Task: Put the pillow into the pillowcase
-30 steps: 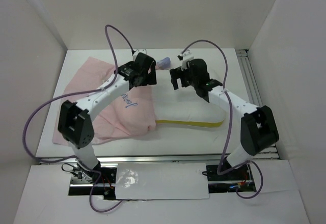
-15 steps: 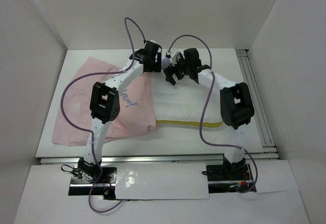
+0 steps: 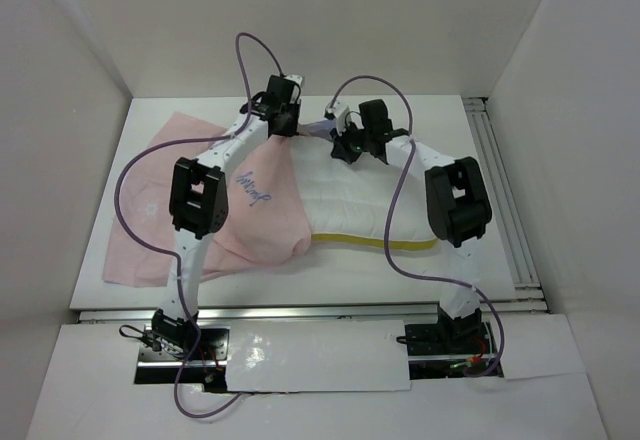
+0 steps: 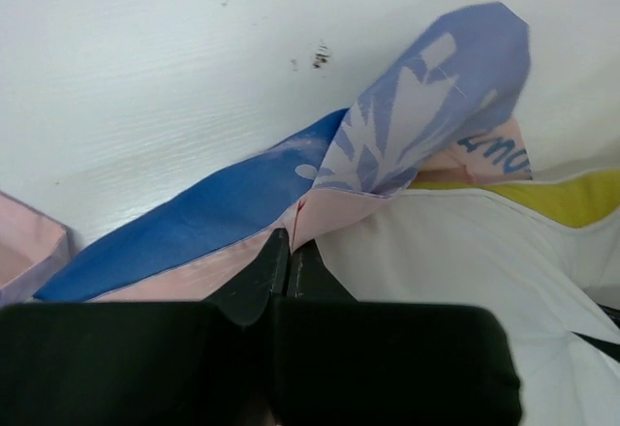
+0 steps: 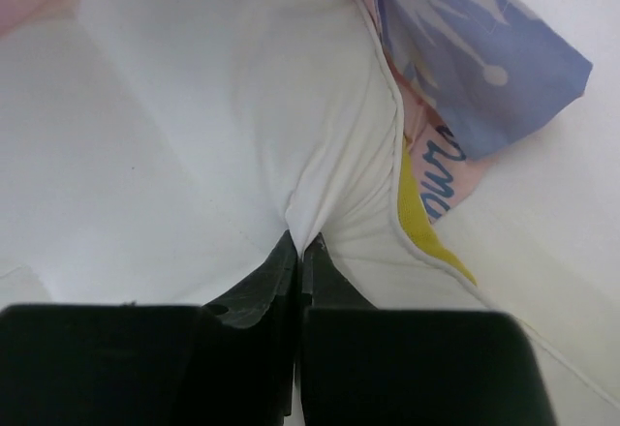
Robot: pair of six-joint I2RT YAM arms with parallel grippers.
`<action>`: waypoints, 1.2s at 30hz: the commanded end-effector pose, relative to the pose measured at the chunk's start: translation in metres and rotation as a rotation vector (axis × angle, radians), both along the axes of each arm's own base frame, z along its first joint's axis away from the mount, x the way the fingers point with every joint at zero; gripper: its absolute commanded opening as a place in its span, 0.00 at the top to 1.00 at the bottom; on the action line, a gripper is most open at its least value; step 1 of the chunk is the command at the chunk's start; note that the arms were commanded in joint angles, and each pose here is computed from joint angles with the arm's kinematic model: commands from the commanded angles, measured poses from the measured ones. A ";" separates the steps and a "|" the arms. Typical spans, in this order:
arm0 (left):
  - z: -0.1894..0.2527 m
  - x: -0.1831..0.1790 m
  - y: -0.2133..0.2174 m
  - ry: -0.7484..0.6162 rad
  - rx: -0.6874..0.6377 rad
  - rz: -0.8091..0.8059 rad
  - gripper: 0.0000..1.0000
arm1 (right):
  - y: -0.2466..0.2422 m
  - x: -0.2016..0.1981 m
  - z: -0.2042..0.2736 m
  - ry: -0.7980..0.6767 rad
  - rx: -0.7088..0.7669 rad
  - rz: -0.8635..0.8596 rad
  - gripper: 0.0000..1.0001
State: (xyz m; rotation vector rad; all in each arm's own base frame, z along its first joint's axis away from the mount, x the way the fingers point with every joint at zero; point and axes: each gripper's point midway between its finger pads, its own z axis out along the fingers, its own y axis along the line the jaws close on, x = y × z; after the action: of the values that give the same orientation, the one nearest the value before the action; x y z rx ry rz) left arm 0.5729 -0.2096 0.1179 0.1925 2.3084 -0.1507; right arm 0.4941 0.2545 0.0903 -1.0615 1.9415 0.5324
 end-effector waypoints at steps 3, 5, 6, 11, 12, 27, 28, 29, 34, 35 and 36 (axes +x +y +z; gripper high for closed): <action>0.094 -0.011 -0.044 -0.177 -0.142 -0.185 1.00 | 0.018 -0.017 0.069 -0.137 0.100 0.009 1.00; 0.113 -0.026 -0.062 -0.204 -0.164 -0.217 1.00 | 0.027 -0.034 0.106 -0.191 0.169 0.024 1.00; 0.126 -0.032 -0.068 -0.223 -0.172 -0.232 1.00 | 0.029 -0.036 0.125 -0.236 0.208 0.031 1.00; 0.184 -0.069 -0.094 -0.310 -0.211 -0.275 1.00 | 0.041 -0.085 0.178 -0.295 0.377 0.123 1.00; 0.192 -0.078 -0.103 -0.313 -0.236 -0.300 1.00 | 0.039 -0.089 0.194 -0.330 0.398 0.126 1.00; 0.215 -0.143 -0.175 -0.214 -0.470 -0.574 1.00 | 0.079 -0.109 0.232 -0.427 0.692 0.138 1.00; 0.216 -0.149 -0.181 -0.206 -0.478 -0.598 1.00 | 0.078 -0.104 0.233 -0.470 0.712 0.124 1.00; 0.212 -0.151 -0.182 -0.194 -0.479 -0.605 1.00 | 0.075 -0.099 0.230 -0.486 0.718 0.097 1.00; 0.184 -0.142 -0.184 -0.146 -0.452 -0.577 1.00 | 0.066 -0.069 0.209 -0.430 0.691 -0.022 0.99; 0.175 -0.141 -0.185 -0.125 -0.445 -0.573 1.00 | 0.065 -0.066 0.197 -0.389 0.665 -0.046 0.79; 0.173 -0.136 -0.183 -0.133 -0.432 -0.550 1.00 | 0.064 -0.064 0.195 -0.383 0.648 -0.059 0.68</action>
State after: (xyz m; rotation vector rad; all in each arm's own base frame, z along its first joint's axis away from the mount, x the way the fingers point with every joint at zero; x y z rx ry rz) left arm 0.4715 -0.3393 0.2777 0.4935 2.0267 -0.6726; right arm 0.4175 0.3156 0.2414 -0.6916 1.4328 0.8227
